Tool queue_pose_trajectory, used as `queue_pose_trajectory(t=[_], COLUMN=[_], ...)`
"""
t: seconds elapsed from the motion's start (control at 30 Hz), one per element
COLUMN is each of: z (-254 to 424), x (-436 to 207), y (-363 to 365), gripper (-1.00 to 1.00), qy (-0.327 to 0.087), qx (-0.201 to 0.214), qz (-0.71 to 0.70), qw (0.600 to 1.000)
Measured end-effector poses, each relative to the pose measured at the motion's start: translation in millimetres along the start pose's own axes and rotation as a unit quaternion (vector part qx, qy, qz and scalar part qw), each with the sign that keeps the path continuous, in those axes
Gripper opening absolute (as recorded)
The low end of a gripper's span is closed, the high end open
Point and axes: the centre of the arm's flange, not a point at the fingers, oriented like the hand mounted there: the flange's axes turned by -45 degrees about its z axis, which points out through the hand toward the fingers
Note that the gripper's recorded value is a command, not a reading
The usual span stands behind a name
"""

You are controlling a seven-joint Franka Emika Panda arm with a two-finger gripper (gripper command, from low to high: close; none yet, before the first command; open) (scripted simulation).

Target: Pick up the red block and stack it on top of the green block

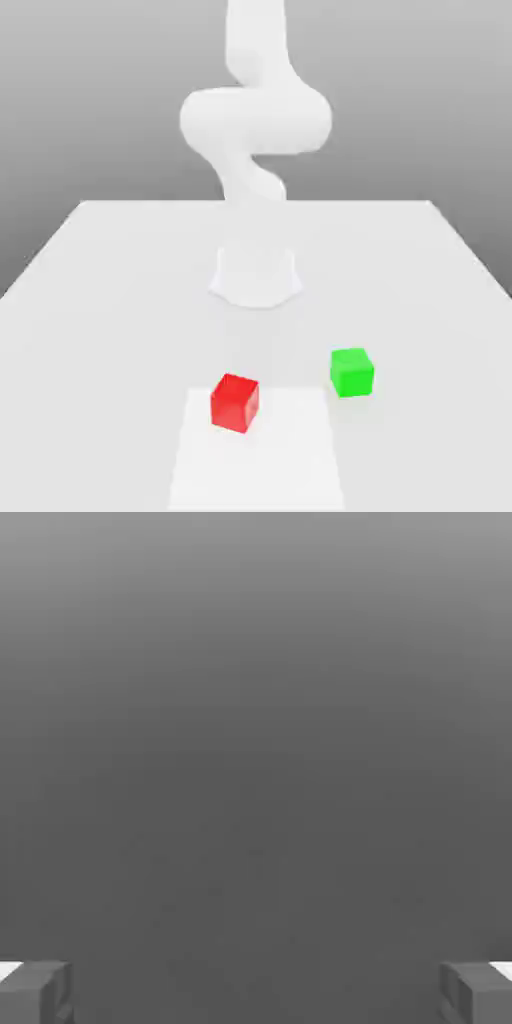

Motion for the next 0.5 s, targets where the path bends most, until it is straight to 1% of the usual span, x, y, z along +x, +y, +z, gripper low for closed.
queue_pose_trajectory(t=[0.13,0.27,0.4,0.5], z=[101,186,256,298], x=[-35,-90,-162,-230], y=[5,14,24,31], gripper=[0.00,0.00,0.00,0.00], qy=[-0.075,-0.147,-0.222,-0.281], qx=[-0.017,-0.033,-0.047,-0.057], qz=[0.029,0.060,0.094,0.123], qw=[0.997,0.987,0.969,0.950])
